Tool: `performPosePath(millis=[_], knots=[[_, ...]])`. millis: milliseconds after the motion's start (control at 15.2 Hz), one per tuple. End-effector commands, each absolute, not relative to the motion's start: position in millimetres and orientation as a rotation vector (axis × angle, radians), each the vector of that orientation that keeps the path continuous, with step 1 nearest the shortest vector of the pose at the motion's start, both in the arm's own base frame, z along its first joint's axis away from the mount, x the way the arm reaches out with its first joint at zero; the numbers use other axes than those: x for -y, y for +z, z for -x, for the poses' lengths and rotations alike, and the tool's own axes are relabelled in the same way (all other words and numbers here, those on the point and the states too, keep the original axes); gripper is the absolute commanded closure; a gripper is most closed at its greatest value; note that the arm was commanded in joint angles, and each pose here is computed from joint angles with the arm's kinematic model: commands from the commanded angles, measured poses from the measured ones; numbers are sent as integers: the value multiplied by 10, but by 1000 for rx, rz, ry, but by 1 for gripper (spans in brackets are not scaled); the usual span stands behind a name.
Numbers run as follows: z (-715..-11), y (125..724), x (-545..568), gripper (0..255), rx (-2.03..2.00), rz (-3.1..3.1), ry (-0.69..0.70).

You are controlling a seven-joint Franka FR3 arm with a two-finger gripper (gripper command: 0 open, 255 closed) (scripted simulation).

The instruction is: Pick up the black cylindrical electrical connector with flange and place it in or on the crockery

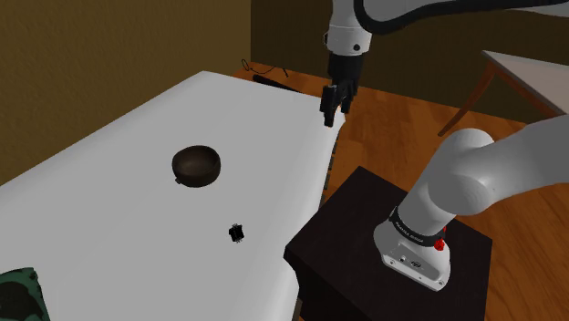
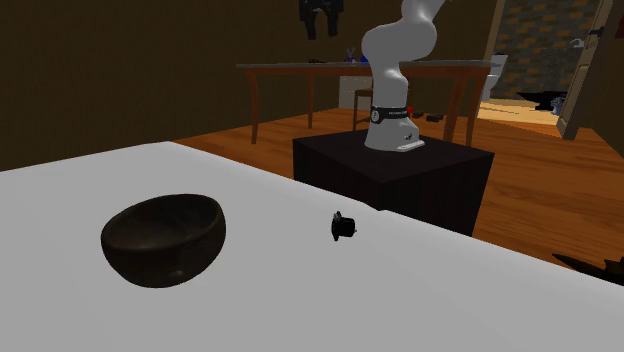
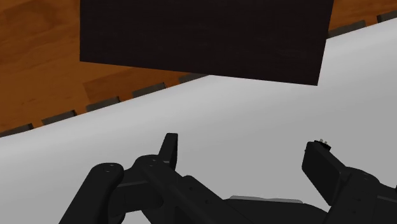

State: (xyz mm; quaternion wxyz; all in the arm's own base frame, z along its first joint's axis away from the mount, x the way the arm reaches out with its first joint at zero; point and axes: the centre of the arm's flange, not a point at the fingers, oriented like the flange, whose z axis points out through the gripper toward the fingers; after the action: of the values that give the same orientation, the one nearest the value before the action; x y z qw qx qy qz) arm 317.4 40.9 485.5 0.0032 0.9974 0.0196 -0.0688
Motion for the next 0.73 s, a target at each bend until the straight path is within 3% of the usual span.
performPosePath(millis=[0,660], knots=[[-3248,4685,-565,0,-61,-3131,-203],[-3583,3698,-1341,0,-66,-3139,-166]])
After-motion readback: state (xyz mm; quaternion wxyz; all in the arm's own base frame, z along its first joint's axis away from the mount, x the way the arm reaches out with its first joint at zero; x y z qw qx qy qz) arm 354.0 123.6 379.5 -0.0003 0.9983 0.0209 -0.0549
